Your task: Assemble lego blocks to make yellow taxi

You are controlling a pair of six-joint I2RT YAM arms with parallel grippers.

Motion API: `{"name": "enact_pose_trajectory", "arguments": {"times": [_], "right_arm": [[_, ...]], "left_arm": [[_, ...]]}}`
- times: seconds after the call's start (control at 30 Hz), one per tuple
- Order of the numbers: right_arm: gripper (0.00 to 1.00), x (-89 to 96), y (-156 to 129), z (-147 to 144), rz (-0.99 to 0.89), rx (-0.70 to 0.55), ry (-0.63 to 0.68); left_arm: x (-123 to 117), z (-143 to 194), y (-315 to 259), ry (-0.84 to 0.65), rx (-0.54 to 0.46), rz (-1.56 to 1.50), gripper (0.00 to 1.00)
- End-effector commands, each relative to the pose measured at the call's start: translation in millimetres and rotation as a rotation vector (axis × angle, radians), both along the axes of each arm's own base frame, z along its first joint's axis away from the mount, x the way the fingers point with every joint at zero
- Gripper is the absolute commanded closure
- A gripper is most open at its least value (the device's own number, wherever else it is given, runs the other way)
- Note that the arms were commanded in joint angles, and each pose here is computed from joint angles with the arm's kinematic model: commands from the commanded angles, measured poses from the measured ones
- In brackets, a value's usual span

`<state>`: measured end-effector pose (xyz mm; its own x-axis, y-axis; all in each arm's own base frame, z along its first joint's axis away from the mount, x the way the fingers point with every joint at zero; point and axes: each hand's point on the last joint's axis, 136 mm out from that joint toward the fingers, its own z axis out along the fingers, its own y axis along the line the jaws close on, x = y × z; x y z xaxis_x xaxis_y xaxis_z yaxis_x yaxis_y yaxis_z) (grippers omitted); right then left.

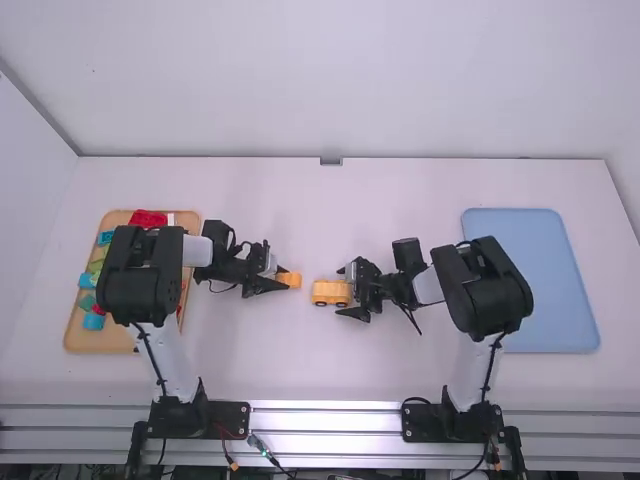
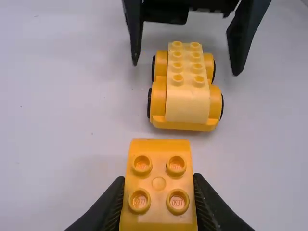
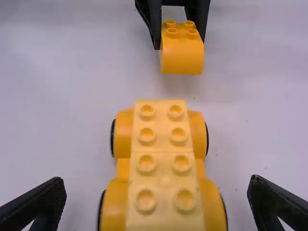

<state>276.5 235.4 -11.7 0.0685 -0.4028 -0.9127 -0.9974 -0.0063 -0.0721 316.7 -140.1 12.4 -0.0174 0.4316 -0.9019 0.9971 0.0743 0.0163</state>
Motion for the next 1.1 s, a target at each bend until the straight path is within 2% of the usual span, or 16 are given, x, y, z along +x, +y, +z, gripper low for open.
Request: {"name": "enact_pose_trajectory", "arguments": {"times": [0.0, 0.3, 0.5, 0.53, 0.63, 0.77, 0.93, 1.07], "right_arm": [[0.03, -1.4, 8.0, -6.5, 0.018, 0.026, 0.041], [0.3, 4.2, 7.3, -16.1, -0.012, 0.012, 0.045], [0.34, 1.3, 4.1, -17.7, -0.012, 0.011, 0.046], [0.39, 1.9, 4.1, -17.8, -0.013, 0.01, 0.046], [0.41, 2.1, 4.1, -17.7, -0.014, 0.01, 0.045], [0.49, 0.9, 5.2, -18.0, -0.011, 0.008, 0.047], [0.49, 1.4, 5.6, -17.9, -0.011, 0.008, 0.045], [0.49, 1.1, 5.2, -18.2, -0.012, 0.007, 0.047]], "left_arm": [[-0.8, 7.6, -6.5, 0.0, -0.047, -0.021, 0.85], [-9.3, 29.4, -7.8, -0.025, -0.058, -0.023, 0.89], [-19.7, 42.9, -19.6, -0.114, -0.043, -0.053, 0.89], [-21.8, 43.8, -23.8, -0.105, -0.041, -0.052, 0.89], [-25.3, 44.8, -36.3, -0.064, -0.051, -0.053, 0.95], [-28.5, 44.5, -55.5, -0.028, -0.062, -0.062, 0.97], [-22.7, 32.9, -78.7, 0.003, 0.001, -0.01, 0.98], [-21.9, 27.9, -90.2, 0.02, 0.014, 0.036, 0.98]]}}
